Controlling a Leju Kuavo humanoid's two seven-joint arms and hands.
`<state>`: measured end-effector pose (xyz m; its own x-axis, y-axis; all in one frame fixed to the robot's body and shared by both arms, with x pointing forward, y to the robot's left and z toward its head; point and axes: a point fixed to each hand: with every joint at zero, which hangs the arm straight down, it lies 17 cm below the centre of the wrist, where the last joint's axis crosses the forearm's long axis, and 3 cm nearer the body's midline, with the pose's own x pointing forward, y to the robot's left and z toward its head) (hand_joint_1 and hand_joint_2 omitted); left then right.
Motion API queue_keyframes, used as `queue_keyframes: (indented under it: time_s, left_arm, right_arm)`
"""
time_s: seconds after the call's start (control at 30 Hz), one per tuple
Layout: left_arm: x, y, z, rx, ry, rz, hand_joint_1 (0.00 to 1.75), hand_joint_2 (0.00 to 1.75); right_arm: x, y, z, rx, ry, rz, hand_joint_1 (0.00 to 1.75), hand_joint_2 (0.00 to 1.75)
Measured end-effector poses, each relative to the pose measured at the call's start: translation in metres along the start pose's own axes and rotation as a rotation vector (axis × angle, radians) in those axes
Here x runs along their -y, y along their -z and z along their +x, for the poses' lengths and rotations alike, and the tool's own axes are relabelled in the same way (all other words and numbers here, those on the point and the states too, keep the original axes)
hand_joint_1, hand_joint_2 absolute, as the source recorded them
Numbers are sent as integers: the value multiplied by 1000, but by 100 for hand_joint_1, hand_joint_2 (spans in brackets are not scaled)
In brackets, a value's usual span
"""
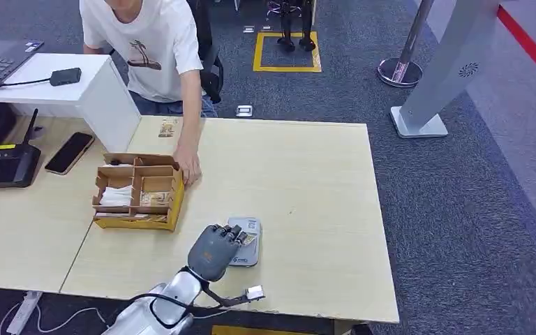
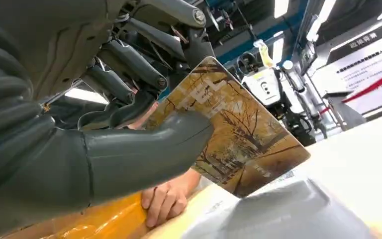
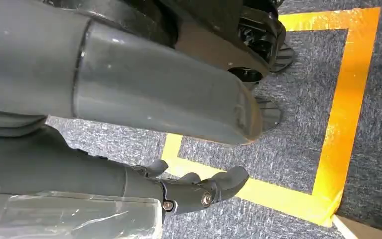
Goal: Pass the card to the sensor for recognition and then transmit it.
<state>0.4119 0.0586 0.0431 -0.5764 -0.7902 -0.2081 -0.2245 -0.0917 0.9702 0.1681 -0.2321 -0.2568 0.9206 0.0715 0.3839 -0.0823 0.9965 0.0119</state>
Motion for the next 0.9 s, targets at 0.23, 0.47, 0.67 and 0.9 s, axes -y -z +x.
queue_keyframes:
  time_s: [0.23, 0.47, 0.67, 0.9]
  left_arm:
    - [12, -1, 18, 35, -32, -73, 175, 175]
    - [22, -3, 31, 59, -49, -126, 175, 175]
    - [42, -10, 39, 63, -62, -242, 175, 175]
    - [8, 7, 20, -25, -117, -83, 175, 175]
  right_arm:
    - [1, 0, 3, 5, 15, -3, 0, 0]
    - [1, 1, 5, 10, 19, -4, 0, 0]
    - [3, 1, 6, 10, 35, -11, 0, 0]
    - [4, 0, 2, 4, 50, -16, 0, 0]
